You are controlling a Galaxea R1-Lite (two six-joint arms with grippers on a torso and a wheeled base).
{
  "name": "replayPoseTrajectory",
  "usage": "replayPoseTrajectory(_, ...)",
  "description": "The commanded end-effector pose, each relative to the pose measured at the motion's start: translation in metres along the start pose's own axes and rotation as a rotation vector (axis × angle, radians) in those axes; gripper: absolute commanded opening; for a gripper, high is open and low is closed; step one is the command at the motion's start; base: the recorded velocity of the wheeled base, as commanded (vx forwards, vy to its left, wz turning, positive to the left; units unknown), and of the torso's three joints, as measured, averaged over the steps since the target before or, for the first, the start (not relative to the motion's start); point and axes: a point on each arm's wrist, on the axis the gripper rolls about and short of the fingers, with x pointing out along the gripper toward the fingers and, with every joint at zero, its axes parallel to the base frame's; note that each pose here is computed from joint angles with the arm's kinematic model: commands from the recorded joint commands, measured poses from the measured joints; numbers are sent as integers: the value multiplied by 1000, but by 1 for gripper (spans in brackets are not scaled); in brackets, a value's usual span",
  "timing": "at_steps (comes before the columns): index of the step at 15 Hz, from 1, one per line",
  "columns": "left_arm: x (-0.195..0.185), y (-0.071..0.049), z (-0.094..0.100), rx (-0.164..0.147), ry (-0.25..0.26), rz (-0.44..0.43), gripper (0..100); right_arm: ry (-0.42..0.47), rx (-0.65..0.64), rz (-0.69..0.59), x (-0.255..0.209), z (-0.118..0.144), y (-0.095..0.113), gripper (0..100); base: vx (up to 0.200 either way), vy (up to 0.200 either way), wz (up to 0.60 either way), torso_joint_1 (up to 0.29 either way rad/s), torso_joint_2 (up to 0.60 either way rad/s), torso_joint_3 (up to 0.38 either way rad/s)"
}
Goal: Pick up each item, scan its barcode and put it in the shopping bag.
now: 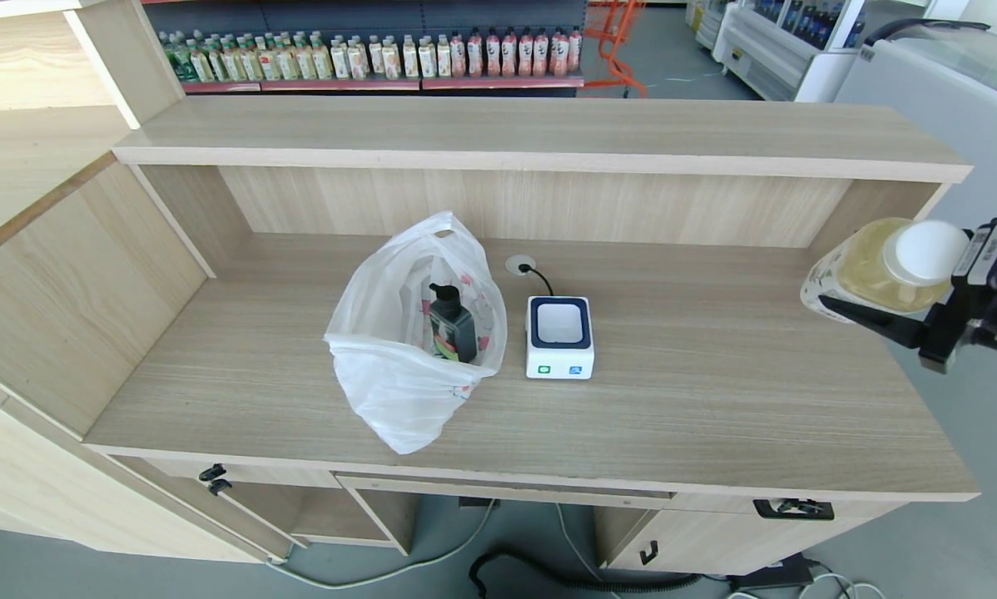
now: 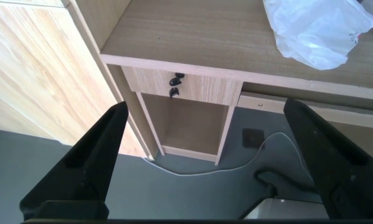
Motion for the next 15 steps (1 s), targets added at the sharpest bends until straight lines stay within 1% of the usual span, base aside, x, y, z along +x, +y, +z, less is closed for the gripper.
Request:
replayPoseTrajectory(1,0,0,0,1,0,0,100,6,6,6,0,-2,2,0,0,0,0,0,0,0)
replayPoseTrajectory(3,0,0,0,3,3,1,100,7,14,18,5,-5,3,0,0,0,0,0,0,0)
replayPoseTrajectory(6,0,0,0,7,1,0,100,6,30,42,11,-11,6,0,200,0,0,-4,4,2)
replayPoseTrajectory(9,0,0,0,7,1,0,100,-19,58,80,20,-9,13,0,0,0,0,0,0,0)
replayPoseTrajectory(11,0,0,0,7,1,1,100,-55,113,110,27,-2,18,0,0,0,0,0,0,0)
replayPoseTrajectory(12,0,0,0,4,0,1,100,-66,120,119,29,0,19,0,0,0,0,0,0,0)
replayPoseTrajectory(14,0,0,0,3,1,1,100,-81,121,132,32,3,21,0,0,200,0,-2,7,0)
replayPoseTrajectory(15,0,0,0,3,0,1,100,-109,123,153,35,6,24,0,0,200,0,-22,-2,12)
